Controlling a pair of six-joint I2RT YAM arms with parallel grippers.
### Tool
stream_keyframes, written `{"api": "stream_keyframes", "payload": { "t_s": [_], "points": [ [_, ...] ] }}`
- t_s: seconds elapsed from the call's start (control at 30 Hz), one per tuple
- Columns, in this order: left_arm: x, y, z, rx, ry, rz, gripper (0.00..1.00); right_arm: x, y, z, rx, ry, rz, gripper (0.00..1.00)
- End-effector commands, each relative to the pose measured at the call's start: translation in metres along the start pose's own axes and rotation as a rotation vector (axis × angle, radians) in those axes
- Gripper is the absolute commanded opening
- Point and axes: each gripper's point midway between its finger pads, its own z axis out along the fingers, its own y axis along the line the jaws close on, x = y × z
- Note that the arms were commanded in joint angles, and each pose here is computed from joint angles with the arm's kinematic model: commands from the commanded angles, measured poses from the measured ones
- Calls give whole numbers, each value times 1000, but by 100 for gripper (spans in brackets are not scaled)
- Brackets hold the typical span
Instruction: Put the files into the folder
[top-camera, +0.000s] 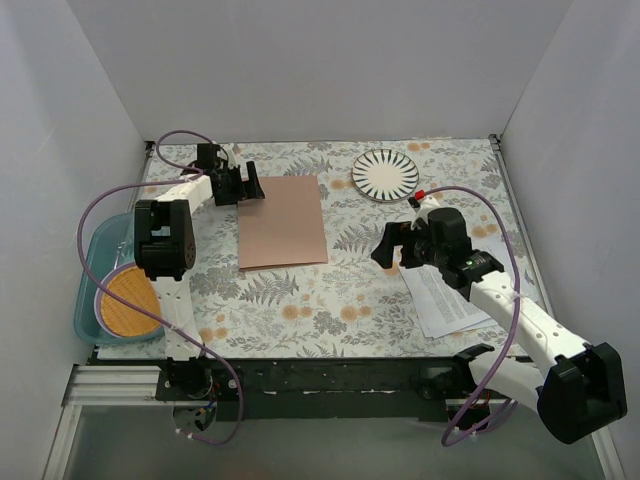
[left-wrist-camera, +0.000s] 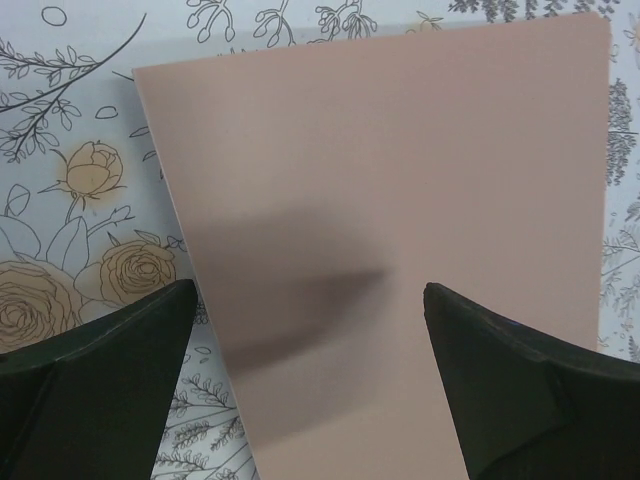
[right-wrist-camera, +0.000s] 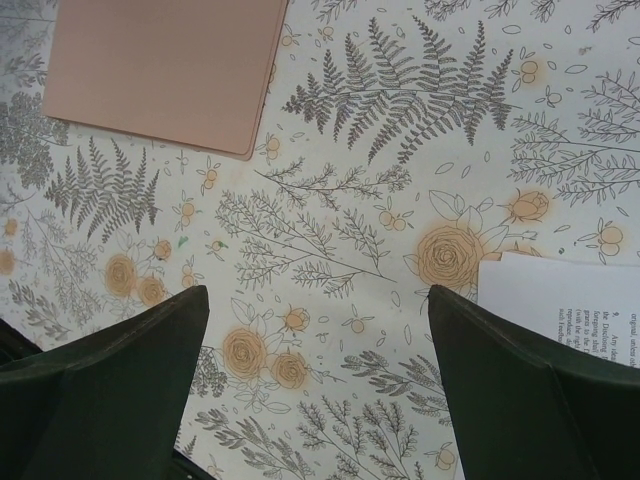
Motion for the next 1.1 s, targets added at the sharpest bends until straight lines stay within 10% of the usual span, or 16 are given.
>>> {"api": "stream_keyframes", "payload": {
  "t_s": [0.0,0.63,1.07],
  "points": [
    [-20,-12,0,-11,-56,35,98,-6,6,6,-28,-30,-12,99],
    [143,-110,-69,259,246,162,93,36,-9,49,-22,81,102,98],
    [55,-125,-114,185,44,343,98,67,36,27,-172,75,350,94]
  ]
}}
